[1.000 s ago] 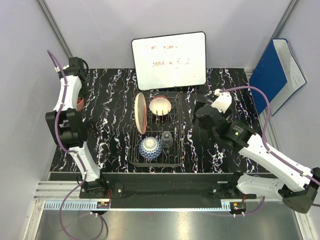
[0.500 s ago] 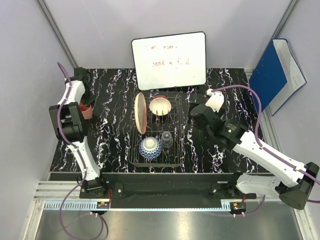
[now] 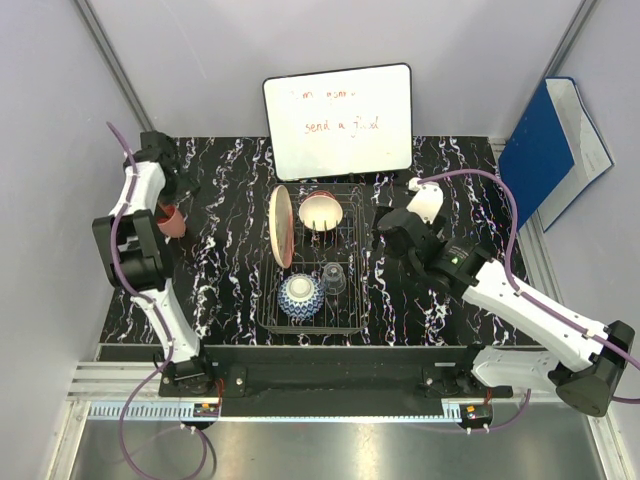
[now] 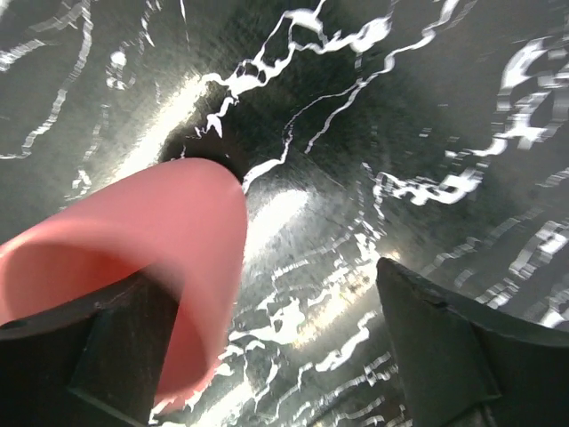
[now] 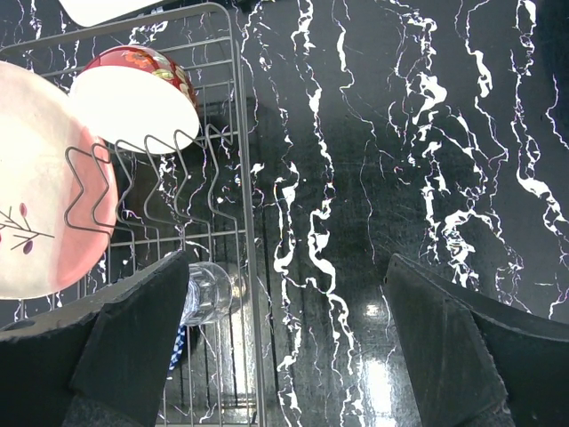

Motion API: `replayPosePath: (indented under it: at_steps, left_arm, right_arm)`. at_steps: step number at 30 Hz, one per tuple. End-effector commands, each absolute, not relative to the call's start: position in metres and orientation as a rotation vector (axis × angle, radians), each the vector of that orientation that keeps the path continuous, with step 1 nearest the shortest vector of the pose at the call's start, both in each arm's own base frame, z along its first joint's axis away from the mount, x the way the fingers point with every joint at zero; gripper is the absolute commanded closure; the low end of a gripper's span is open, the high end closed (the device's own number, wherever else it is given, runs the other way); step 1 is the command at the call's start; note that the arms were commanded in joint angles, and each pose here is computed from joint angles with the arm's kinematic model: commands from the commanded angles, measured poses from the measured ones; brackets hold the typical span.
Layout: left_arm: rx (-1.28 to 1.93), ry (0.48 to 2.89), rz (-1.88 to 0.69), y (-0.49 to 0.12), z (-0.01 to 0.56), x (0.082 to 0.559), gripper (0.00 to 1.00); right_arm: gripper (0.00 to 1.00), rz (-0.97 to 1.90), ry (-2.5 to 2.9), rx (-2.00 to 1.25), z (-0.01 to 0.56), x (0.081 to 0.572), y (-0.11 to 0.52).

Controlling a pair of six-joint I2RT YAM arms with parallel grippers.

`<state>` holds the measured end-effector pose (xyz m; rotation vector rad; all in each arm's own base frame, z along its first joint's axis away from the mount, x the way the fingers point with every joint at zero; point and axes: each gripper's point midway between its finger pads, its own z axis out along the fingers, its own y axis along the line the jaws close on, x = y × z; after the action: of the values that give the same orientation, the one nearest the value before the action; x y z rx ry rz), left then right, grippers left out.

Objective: Unload the mixed dishes from the dish rack
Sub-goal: Place the cup at the center of the board, then pick up the cup from the dish rack.

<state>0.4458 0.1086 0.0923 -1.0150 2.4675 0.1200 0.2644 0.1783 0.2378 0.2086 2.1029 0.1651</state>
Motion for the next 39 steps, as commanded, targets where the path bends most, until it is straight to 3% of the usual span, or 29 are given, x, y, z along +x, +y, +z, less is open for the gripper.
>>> replayPosePath:
  at_steps: [1,7,12,17,28,39]
  left_arm:
    - [-0.989,2.238,0.072,0.113,0.191,0.451,0.01]
    - [-0.95,2.083,0.048,0.101,0.273,0.441,0.01]
    - [-0.844,1.959,0.045,0.064,0.34,0.419,0.01]
    - [-0.708,1.88,-0.019,0.019,0.387,0.391,0.01]
    - [-0.548,1.858,-0.16,-0.032,0.389,0.332,0.01]
    - [-0.494,1.861,-0.175,-0.037,0.374,0.307,0.01]
  right_arm:
    - [0.0,0.18,2.072,0.202,0.244,0.269,0.181]
    - [0.0,0.215,2.042,0.121,0.245,0.271,0.188]
    - [0.0,0.455,2.054,-0.073,0.249,0.26,0.231]
    - [0.0,0.456,2.156,-0.148,0.215,0.264,0.256]
    - [0.0,0.431,2.264,-0.342,0.163,0.263,0.314]
    - [0.0,0.374,2.356,-0.372,0.117,0.271,0.331]
